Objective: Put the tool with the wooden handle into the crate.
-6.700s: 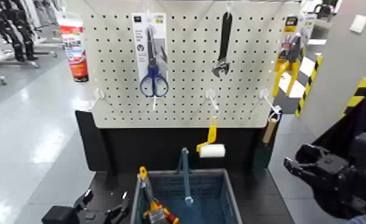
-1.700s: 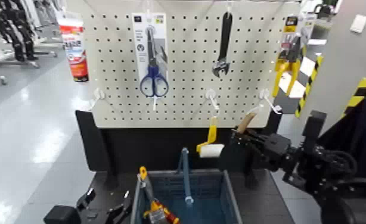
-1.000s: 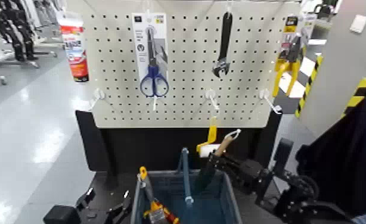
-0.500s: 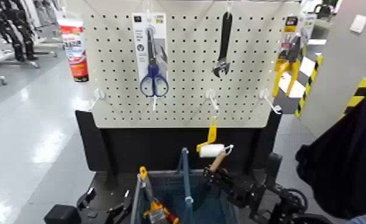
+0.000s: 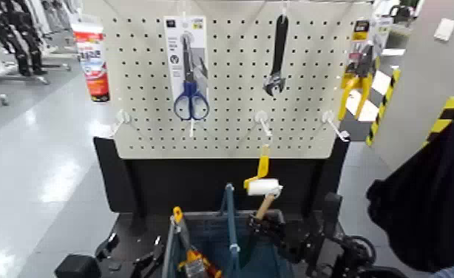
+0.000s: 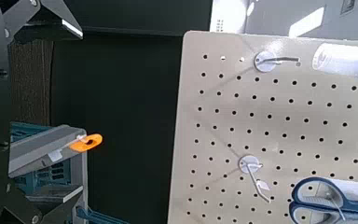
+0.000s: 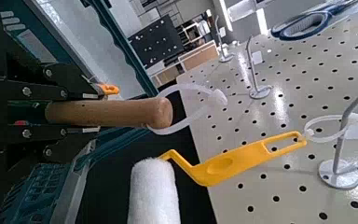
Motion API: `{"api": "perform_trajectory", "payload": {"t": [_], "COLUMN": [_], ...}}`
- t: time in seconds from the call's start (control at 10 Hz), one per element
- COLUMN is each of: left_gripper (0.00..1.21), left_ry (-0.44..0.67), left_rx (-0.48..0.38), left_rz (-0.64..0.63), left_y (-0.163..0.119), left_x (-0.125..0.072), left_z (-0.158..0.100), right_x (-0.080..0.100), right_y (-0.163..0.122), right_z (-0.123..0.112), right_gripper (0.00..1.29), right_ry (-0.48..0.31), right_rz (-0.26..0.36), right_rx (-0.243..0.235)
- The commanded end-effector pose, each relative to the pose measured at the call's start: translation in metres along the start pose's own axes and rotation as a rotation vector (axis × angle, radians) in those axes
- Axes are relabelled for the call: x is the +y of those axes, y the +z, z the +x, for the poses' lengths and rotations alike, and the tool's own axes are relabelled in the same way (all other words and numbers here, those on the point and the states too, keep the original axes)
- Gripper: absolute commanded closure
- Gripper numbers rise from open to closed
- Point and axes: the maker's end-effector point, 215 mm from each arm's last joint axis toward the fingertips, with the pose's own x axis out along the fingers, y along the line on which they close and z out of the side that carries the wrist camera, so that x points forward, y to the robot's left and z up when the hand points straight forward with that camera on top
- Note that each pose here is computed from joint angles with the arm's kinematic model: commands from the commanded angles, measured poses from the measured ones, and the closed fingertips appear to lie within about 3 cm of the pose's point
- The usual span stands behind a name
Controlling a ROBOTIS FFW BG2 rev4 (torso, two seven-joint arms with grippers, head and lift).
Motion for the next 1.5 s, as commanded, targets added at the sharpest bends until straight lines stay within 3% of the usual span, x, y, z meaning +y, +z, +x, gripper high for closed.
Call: {"api": "perform_trajectory", "payload": {"t": [0.1,0.2,0.3,0.4,1.0,1.3,1.5], "left_gripper": [0.15,0.15,0.15,0.15,0.15,0.15,0.15], "left_ry": [0.000,0.000,0.000,0.000,0.001,0.003,0.001], "left_rx": [-0.001,-0.003,-0.001,-0.006,-0.005,0.000,-0.001], "left_rz": [-0.001,-0.001,-0.001,-0.001,-0.001,-0.001,-0.001], "left_y": [0.000,0.001,0.000,0.002,0.002,0.000,0.001], "left_x": [0.000,0.000,0.000,0.000,0.000,0.001,0.000], "left_z": [0.000,0.000,0.000,0.001,0.000,-0.001,0.000], "right_x": [0.000,0.001,0.003,0.003,-0.001,-0.010,-0.018], "right_y": [-0.005,-0.008,-0.010,-0.009,0.019,0.039,0.046], "right_z": [0.000,-0.001,-0.001,-0.001,-0.009,-0.030,-0.050], "right_gripper": [0.97,0.51,0.17,0.05,0.06,0.06,0.06], "right_ry": [0.000,0.012,0.024,0.024,-0.021,-0.195,-0.337], "right_rz": [-0.003,0.000,-0.014,-0.023,-0.120,-0.210,-0.240], "right_rx": [0.028,0.042,0.067,0.075,0.063,0.016,-0.055]}}
